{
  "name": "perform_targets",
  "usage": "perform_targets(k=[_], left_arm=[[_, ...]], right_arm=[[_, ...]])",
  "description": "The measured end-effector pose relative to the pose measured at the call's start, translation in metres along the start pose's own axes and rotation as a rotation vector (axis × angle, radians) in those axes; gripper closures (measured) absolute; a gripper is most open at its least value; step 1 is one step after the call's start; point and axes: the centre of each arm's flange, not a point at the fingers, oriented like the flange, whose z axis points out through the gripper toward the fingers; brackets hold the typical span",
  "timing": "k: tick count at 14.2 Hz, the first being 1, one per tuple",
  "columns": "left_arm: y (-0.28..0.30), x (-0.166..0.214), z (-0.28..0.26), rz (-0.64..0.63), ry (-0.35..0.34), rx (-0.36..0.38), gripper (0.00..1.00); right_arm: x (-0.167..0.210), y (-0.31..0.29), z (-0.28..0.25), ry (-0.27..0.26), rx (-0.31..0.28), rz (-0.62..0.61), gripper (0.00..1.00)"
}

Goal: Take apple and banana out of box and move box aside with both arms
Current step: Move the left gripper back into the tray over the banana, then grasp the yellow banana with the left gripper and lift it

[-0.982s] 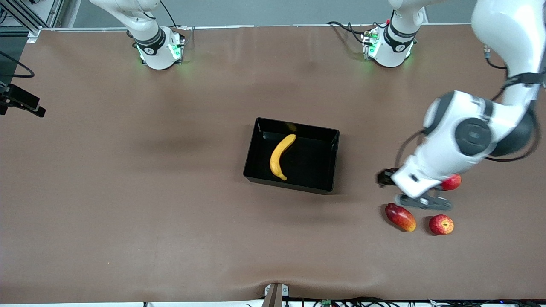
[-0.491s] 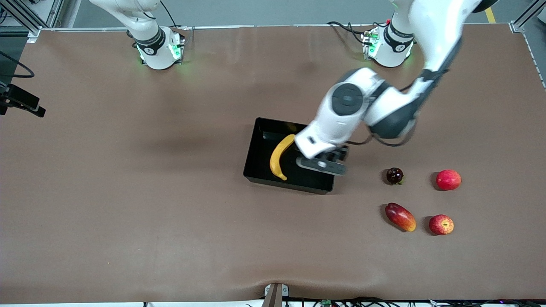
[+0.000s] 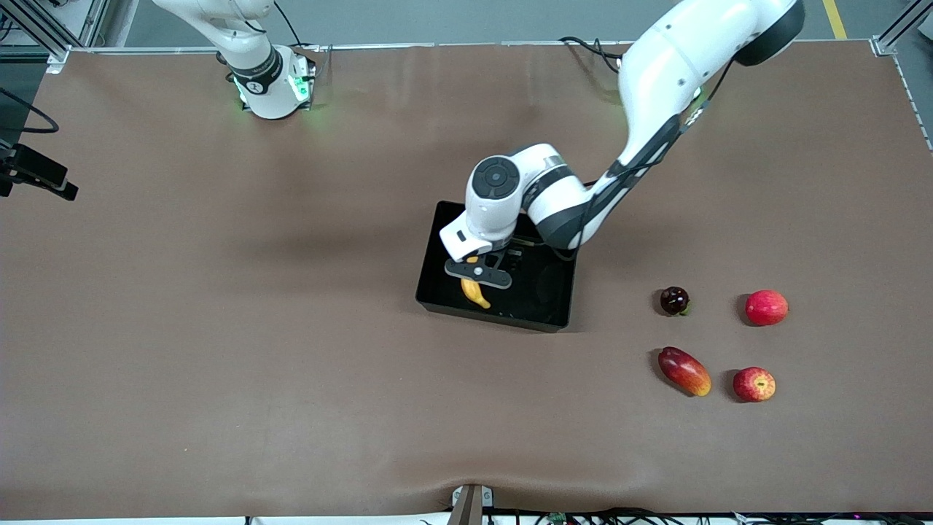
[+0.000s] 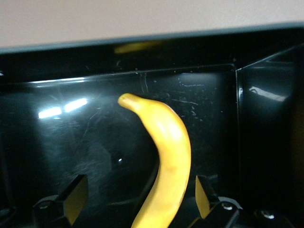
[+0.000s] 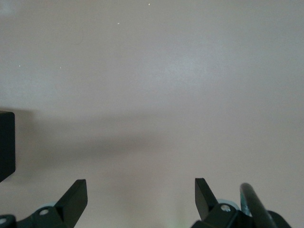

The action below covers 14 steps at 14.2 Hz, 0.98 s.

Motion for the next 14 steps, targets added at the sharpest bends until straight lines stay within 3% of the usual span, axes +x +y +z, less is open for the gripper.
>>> perform_targets(k=[4, 9, 10, 14], left_arm=[[0.008, 0.001, 0.024, -0.054, 0.039, -0.060, 0.00], [0.012, -0.005, 0.046, -0.075, 0.020, -0.078, 0.00], [0.012, -0.006, 0.048, -0.076, 0.016, -0.078, 0.04], [0.011, -0.007, 0.056, -0.085, 0.004, -0.075, 0.48]], right_arm=[[0.000, 0.000, 0.000, 0.000, 0.000, 0.000, 0.00], [0.008, 0.000, 0.014, -0.028, 0.005, 0.000, 0.00], [0.011, 0.000, 0.021, -0.043, 0.007, 0.000, 0.00], [0.028, 0.003, 0.048, -0.071, 0.010, 0.004, 0.00]])
